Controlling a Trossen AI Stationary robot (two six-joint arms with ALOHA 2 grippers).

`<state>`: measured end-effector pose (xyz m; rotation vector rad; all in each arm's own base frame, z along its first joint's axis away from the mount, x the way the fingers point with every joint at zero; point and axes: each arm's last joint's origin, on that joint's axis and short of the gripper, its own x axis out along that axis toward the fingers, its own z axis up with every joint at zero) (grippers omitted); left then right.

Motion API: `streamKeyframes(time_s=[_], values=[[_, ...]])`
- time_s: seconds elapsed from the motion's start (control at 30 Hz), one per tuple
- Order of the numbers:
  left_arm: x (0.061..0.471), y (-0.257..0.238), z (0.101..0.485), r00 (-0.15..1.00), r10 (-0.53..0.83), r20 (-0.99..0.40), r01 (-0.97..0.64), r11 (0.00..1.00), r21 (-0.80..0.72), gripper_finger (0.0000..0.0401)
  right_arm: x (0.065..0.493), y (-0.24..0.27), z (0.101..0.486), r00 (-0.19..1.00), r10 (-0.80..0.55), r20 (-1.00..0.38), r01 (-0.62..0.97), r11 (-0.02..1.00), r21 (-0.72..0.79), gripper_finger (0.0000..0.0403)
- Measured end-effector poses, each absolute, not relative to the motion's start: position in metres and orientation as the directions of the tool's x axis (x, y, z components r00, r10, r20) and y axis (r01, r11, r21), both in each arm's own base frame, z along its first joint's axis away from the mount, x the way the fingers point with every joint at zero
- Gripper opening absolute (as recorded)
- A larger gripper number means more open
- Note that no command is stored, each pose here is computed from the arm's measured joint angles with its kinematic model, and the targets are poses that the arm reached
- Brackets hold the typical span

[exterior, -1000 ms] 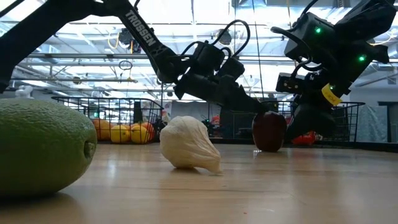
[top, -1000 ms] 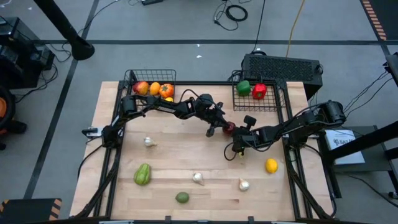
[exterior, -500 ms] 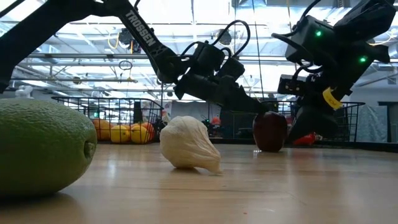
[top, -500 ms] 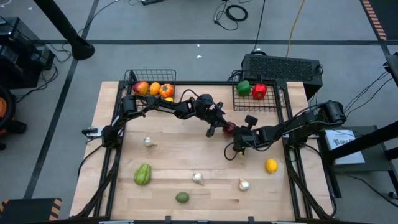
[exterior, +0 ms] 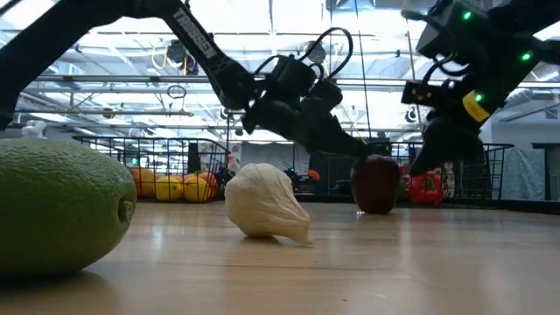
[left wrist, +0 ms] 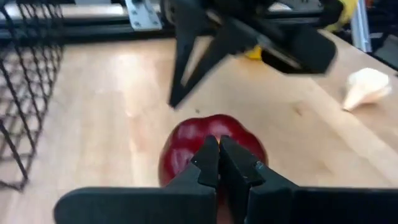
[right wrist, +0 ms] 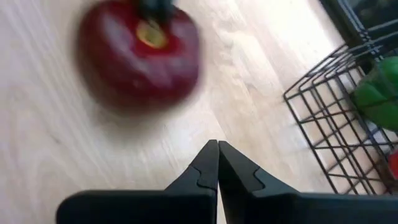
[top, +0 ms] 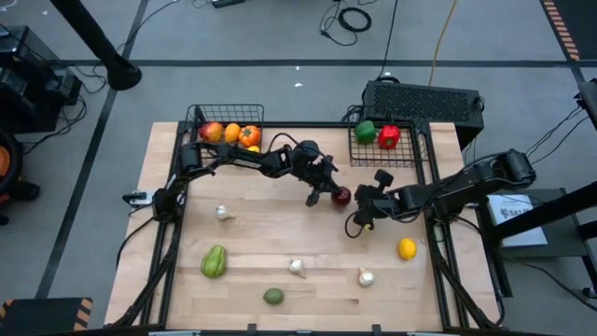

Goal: Sort produce into baskets
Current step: Put the red apple in the left basket

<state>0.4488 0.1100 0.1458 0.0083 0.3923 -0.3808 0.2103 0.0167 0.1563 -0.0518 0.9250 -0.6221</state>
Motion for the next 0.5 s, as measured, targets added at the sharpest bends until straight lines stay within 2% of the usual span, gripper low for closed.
streamKeyframes(time_s=[0.33, 0.4, 0.5], values=[[0.401, 0.098, 0.222, 0.748, -0.373, -0.549, 0.359, 0.923, -0.138, 0.0005, 0.204, 0.024, 0.168, 0.497, -0.497, -0.711, 0.479, 0.841, -0.253, 0.0], [0.384, 0.097, 0.245, 0.743, -0.314, -0.59, 0.318, 0.943, -0.101, 0.0005, 0.205, 0.026, 0.168, 0.506, -0.491, -0.71, 0.474, 0.845, -0.247, 0.0], [0.353, 0.1, 0.28, 0.738, -0.145, -0.659, 0.182, 0.983, -0.012, 0.0005, 0.204, 0.029, 0.168, 0.513, -0.481, -0.711, 0.463, 0.853, -0.243, 0.0]])
